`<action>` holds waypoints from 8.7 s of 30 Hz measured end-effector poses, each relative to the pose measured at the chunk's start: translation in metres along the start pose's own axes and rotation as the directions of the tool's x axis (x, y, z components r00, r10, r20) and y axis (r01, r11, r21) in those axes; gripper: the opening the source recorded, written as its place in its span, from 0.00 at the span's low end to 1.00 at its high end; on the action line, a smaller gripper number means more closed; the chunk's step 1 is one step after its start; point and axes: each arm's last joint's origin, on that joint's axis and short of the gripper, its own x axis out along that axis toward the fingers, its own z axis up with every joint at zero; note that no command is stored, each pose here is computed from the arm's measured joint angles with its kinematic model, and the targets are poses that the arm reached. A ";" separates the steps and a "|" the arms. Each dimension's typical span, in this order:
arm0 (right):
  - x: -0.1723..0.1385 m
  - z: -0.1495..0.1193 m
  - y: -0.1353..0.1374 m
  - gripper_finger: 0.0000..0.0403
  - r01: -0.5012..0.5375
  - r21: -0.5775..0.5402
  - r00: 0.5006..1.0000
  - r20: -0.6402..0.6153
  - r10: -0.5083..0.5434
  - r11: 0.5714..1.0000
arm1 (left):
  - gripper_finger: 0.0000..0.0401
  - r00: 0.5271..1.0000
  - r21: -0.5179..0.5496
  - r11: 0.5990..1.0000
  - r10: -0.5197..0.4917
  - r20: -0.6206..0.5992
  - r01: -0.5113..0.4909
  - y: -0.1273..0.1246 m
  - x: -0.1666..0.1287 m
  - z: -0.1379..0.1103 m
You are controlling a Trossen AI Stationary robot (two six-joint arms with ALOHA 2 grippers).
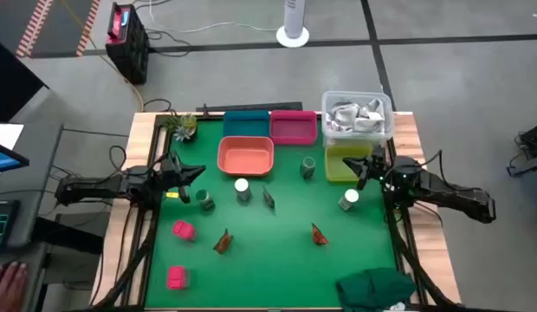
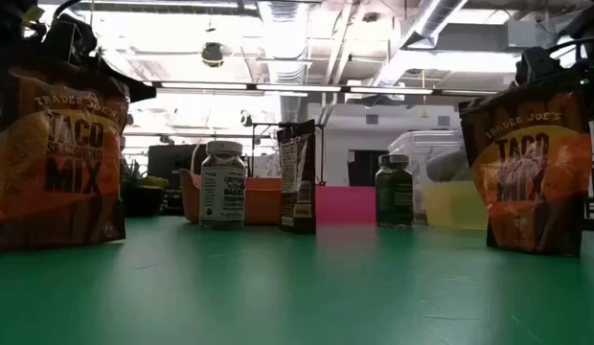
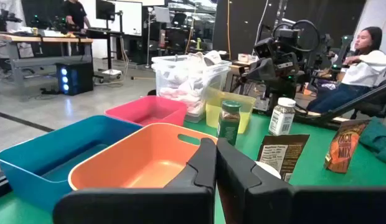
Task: Sort spices by type
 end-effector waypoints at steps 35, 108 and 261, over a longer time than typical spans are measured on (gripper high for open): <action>0.000 0.000 0.000 0.13 0.000 0.000 1.000 0.000 0.000 1.000 | 0.00 1.000 0.000 1.000 0.000 0.000 0.000 0.000 0.000 0.000; 0.000 0.010 0.004 0.13 -0.076 0.232 0.992 0.119 0.050 0.970 | 0.00 1.000 0.155 0.988 0.022 0.003 -0.022 0.001 0.000 0.000; 0.048 0.101 0.099 0.69 -0.222 -0.060 0.956 -0.208 0.206 0.973 | 0.47 0.378 -0.227 0.954 -0.140 -0.915 -0.194 0.022 0.206 0.149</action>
